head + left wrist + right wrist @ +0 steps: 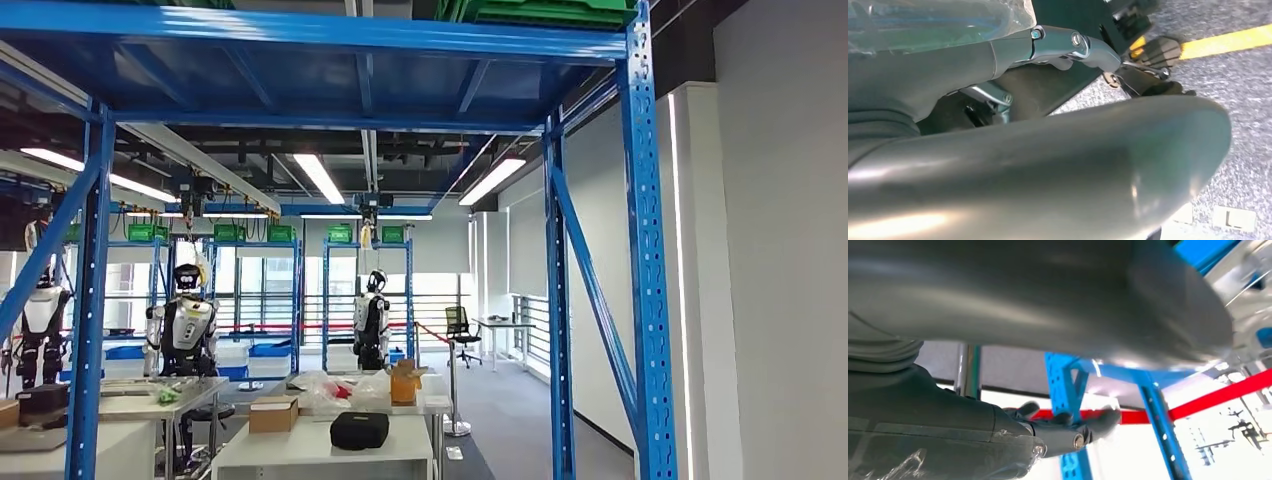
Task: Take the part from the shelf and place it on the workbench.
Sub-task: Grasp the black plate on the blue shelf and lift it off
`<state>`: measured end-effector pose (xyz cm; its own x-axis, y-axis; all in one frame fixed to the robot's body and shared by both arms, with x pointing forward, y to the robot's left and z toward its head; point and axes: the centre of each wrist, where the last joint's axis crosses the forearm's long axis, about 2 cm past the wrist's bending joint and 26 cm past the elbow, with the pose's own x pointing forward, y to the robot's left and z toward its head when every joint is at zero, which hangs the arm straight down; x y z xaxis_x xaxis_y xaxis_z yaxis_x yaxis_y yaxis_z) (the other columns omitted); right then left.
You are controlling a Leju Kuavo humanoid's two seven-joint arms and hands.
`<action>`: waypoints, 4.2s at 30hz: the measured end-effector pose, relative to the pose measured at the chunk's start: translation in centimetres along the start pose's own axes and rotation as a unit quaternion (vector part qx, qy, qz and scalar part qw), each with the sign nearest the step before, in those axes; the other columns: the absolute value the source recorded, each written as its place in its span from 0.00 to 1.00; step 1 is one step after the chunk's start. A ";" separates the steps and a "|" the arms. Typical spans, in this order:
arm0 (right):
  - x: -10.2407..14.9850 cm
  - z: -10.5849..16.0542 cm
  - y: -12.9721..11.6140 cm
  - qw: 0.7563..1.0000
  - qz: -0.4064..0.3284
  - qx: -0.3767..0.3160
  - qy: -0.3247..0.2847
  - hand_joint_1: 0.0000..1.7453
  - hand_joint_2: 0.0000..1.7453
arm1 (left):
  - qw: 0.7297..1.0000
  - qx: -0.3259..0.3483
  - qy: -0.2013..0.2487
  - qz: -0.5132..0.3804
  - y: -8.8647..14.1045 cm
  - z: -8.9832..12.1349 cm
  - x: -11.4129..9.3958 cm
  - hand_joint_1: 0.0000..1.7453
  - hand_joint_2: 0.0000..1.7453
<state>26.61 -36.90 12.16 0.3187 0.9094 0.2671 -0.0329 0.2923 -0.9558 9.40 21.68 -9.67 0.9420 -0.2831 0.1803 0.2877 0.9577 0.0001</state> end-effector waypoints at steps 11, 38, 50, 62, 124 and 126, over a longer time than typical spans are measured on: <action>0.8 -0.4 -0.4 1.000 0.009 -0.001 -0.015 0.00 0.00 | 1.000 -0.003 0.000 -0.001 -0.2 0.0 0.0 0.00 0.00; 1.4 -0.5 -0.7 1.000 0.009 -0.002 -0.027 0.00 0.00 | 1.000 -0.002 -0.004 -0.005 -0.2 0.0 0.1 0.00 0.00; 1.4 -0.4 -0.8 1.000 0.006 -0.007 -0.028 0.00 0.00 | 1.000 -0.001 -0.004 -0.004 -0.1 0.0 0.0 0.00 0.00; 1.3 -0.2 -0.5 1.000 0.004 -0.004 -0.028 0.00 0.00 | 1.000 0.000 -0.005 -0.003 -0.1 0.0 0.0 0.00 0.00; 1.1 0.4 -0.1 1.000 -0.007 0.001 -0.024 0.00 0.00 | 1.000 0.001 -0.008 -0.001 -0.1 0.0 0.1 0.00 0.00; 1.1 0.3 -0.2 1.000 -0.008 -0.001 -0.024 0.00 0.00 | 1.000 0.000 -0.008 -0.001 -0.2 0.0 0.1 0.00 0.00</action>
<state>26.64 -35.85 12.70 0.2740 0.9177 0.2876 -0.0264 0.3061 -0.9516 9.43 21.43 -9.62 0.9389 -0.2833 0.1957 0.2888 0.9574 0.0001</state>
